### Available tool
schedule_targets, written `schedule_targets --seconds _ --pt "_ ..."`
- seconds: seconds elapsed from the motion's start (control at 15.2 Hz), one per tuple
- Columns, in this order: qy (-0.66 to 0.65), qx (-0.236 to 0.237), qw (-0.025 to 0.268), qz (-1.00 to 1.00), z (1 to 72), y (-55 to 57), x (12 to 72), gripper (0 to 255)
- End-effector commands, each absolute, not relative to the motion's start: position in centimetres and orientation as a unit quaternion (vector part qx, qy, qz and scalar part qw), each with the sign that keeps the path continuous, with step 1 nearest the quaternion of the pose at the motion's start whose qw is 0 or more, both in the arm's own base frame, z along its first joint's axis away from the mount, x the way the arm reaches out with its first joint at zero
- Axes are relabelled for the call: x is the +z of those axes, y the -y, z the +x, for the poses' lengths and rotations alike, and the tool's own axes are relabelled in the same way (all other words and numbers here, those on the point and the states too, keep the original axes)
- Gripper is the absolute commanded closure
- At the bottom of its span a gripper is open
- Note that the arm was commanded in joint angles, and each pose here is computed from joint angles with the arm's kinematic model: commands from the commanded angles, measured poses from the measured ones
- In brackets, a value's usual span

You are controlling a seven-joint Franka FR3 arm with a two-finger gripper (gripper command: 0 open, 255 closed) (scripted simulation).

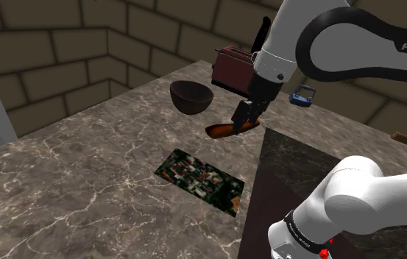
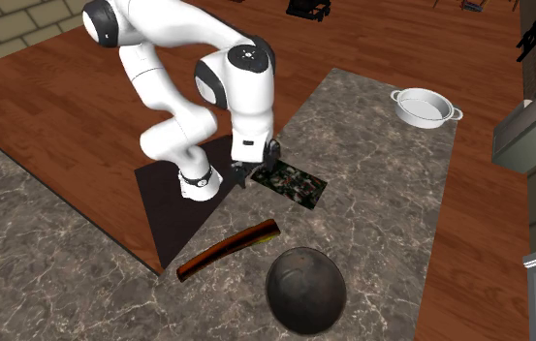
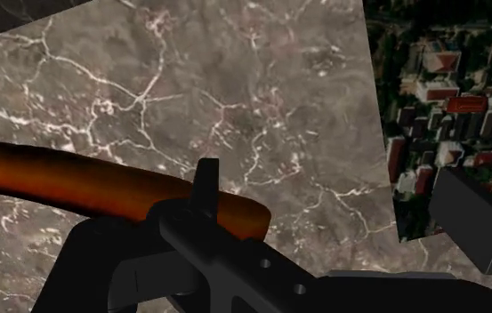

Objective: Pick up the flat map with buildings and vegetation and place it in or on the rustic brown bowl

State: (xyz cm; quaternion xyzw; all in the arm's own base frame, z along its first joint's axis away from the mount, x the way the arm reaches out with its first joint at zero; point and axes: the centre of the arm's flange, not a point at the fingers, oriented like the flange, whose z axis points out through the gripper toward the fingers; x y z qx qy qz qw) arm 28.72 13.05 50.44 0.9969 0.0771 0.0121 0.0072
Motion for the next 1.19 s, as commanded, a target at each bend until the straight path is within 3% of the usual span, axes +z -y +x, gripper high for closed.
schedule_targets --seconds 0.0,0.59,1.12 --pt "-0.083 0.012 0.006 0.996 28.1 -15.5 48.9 0" --pt "-0.11 0.01 0.001 0.994 25.5 -25.3 43.1 0" --pt "-0.111 0.01 0.001 0.994 25.5 -25.5 39.0 0"
